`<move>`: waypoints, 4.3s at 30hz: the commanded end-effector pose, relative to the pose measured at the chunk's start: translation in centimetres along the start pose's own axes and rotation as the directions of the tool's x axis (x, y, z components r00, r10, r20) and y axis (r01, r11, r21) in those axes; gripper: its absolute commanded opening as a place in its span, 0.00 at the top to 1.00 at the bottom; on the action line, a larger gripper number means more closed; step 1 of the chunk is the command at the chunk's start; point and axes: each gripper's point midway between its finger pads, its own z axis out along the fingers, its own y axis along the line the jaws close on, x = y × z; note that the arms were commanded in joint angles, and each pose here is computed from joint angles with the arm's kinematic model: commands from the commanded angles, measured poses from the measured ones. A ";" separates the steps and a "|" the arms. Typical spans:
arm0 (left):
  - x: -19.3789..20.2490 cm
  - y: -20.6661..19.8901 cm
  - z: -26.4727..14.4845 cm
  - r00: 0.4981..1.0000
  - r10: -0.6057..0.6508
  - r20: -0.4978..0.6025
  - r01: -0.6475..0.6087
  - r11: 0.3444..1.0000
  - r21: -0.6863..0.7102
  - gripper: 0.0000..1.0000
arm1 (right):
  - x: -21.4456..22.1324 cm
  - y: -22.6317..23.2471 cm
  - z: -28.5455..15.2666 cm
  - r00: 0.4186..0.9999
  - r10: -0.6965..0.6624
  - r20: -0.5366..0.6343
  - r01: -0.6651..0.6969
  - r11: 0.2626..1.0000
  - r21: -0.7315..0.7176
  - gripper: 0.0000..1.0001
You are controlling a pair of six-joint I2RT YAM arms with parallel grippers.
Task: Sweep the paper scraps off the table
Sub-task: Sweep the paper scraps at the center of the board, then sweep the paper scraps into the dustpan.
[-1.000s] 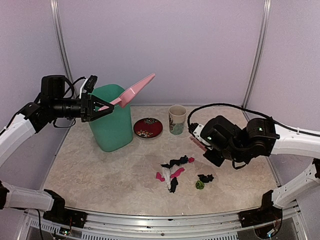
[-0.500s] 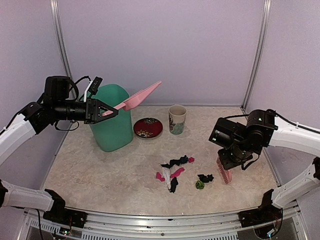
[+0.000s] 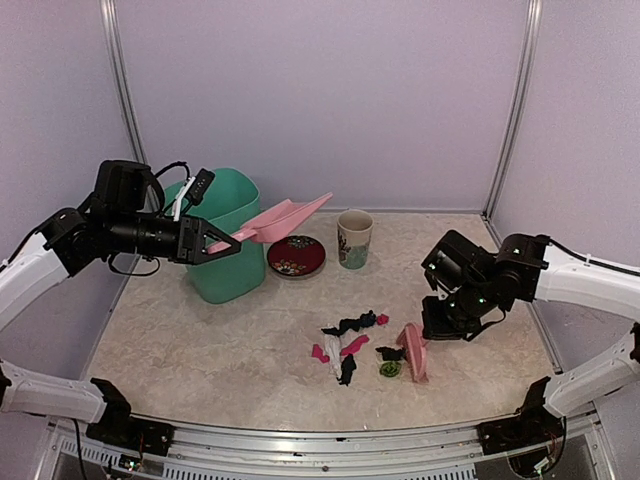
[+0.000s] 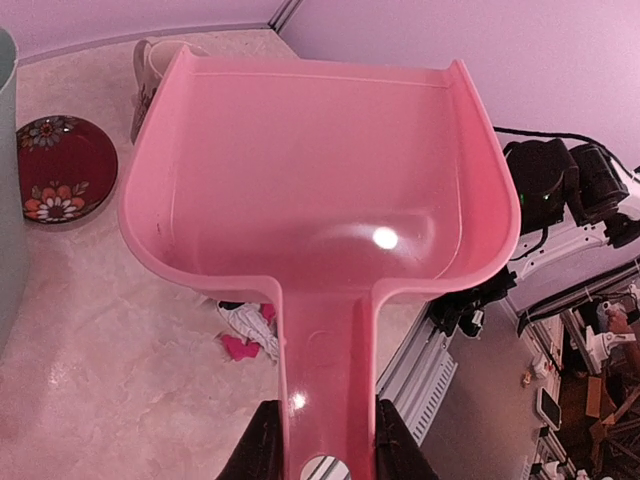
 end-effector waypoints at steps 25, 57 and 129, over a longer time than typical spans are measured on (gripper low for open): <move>14.4 1.1 3.3 0.961 -0.106 -0.256 0.030 0.958 -0.284 1.00 | -7.4 0.1 -4.3 0.979 -0.168 0.120 0.150 0.978 0.143 1.00; 27.4 1.8 5.5 0.857 0.069 -0.511 -0.343 0.816 -0.465 1.00 | -13.0 2.4 3.8 0.708 -0.705 0.050 0.665 0.689 0.288 1.00; 21.7 4.9 10.8 0.957 0.214 -0.195 -0.282 0.843 -0.459 1.00 | -2.7 10.9 -3.5 0.633 -0.772 0.056 0.746 0.628 0.222 1.00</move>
